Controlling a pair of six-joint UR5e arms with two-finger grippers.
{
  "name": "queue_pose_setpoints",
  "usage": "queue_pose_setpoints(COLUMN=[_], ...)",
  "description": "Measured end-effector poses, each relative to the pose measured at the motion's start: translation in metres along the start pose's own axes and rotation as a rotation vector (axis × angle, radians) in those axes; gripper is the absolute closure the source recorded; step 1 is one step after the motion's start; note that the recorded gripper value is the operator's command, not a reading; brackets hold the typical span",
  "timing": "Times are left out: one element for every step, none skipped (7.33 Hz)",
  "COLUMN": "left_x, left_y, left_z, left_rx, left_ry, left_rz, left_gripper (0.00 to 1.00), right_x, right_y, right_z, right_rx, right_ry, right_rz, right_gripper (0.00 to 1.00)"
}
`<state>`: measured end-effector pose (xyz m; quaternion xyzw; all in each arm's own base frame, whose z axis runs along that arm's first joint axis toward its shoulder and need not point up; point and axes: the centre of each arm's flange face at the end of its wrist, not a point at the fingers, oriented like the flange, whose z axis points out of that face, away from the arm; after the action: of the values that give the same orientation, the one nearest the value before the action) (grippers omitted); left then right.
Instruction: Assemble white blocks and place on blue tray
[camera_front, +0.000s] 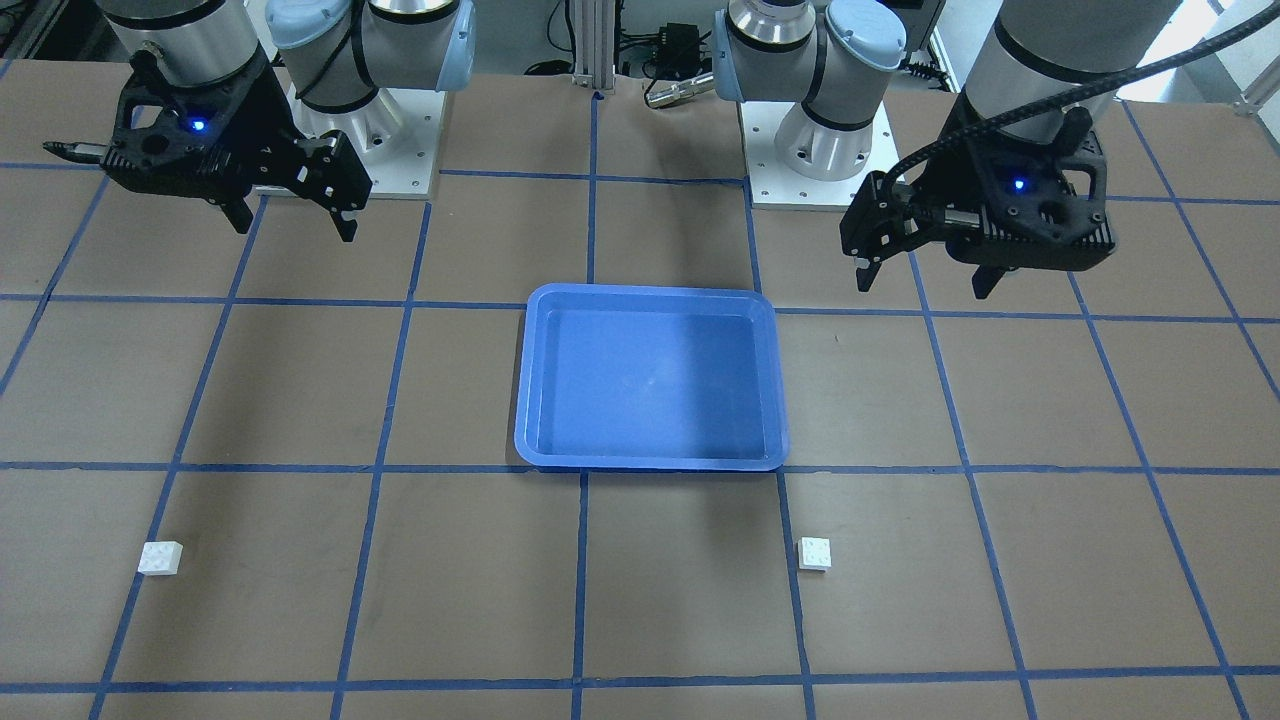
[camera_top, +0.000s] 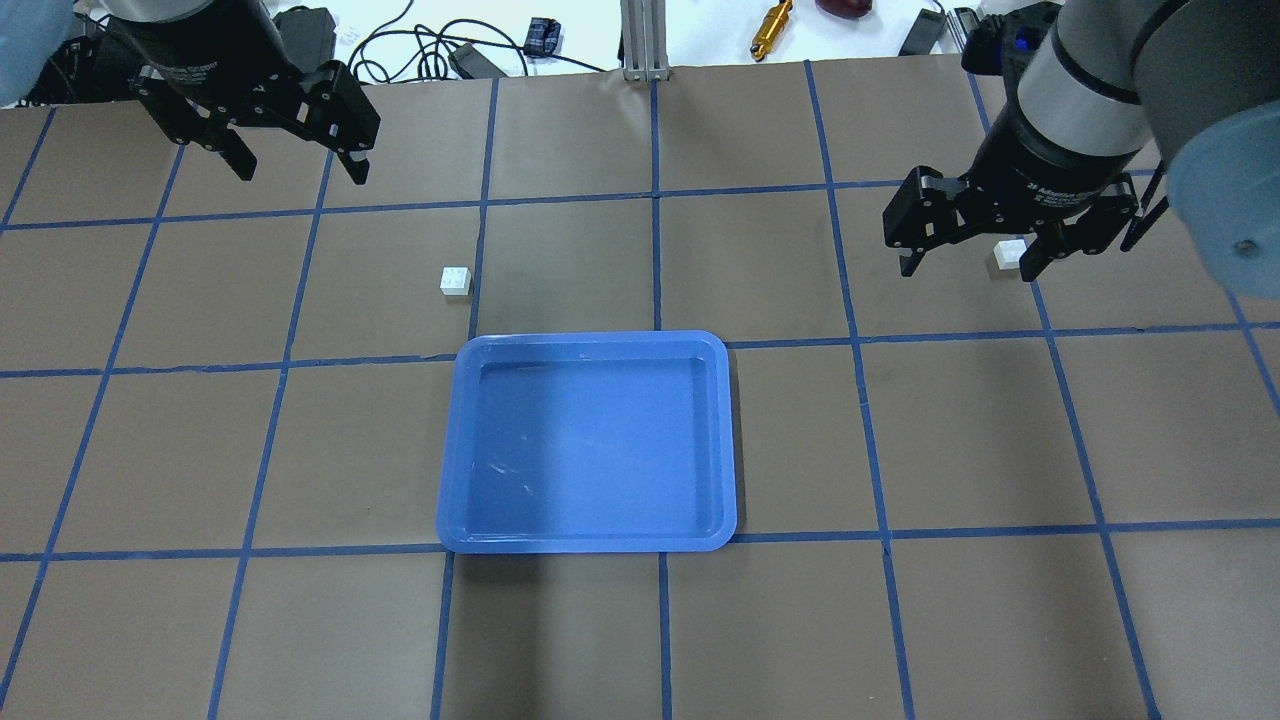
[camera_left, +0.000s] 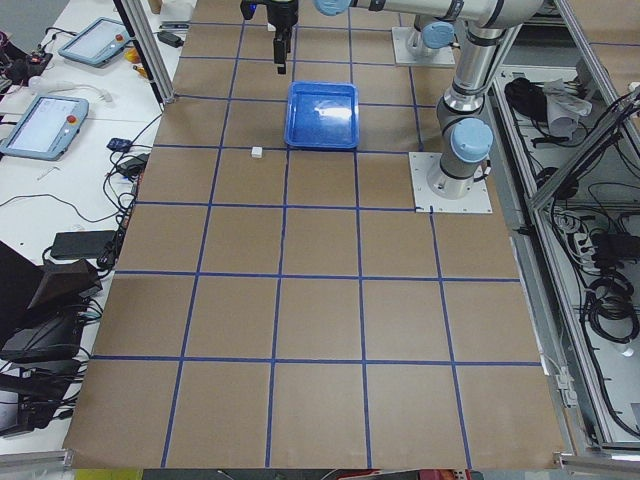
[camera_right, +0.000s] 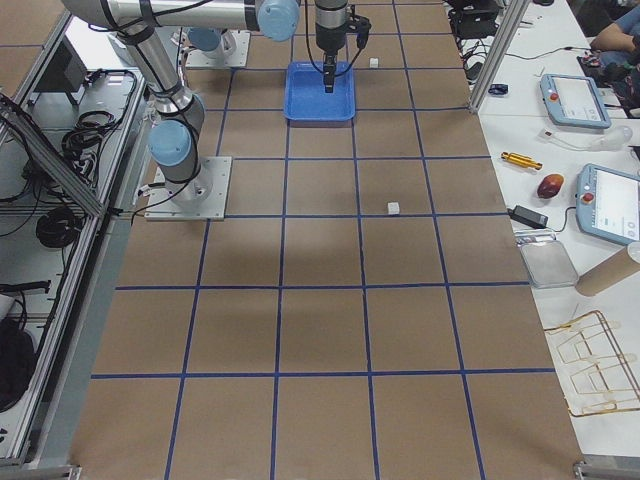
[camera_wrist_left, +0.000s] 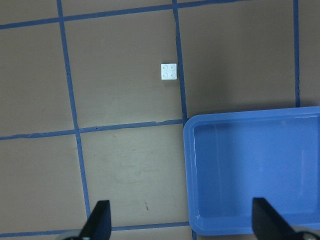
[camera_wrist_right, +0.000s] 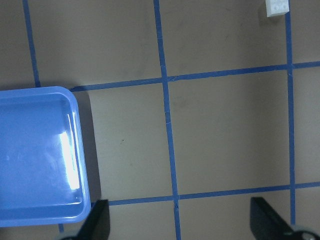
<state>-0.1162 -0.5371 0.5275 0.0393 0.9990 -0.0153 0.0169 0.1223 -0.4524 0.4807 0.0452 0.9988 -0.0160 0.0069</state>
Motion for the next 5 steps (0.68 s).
queue_pose_setpoints(left_x=[0.0005,0.0009,0.0014,0.0017,0.0015], left_y=[0.0004,0.0008,0.0014,0.0021,0.0023], left_z=[-0.0008,-0.0015,-0.0021,-0.0023,-0.0018], left_rx=[0.002,0.003,0.004,0.003,0.002], left_ry=[0.001,0.001,0.002,0.001,0.001], left_rz=[0.001,0.001,0.002,0.003,0.005], left_gripper=[0.0,0.0,0.0,0.0,0.0], right_x=[0.0,-0.0001,-0.0002,-0.0002,-0.0003], right_y=[-0.0002,-0.0006,-0.0008,-0.0008,-0.0009], right_z=[0.0002,0.0005,0.0007,0.0007,0.0013], right_rx=[0.0,0.0,0.0,0.0,-0.001], right_ry=[0.0,-0.001,-0.001,-0.002,-0.003], right_rz=[0.0,-0.001,0.0,0.0,0.0], right_gripper=[0.0,0.0,0.0,0.0,0.0])
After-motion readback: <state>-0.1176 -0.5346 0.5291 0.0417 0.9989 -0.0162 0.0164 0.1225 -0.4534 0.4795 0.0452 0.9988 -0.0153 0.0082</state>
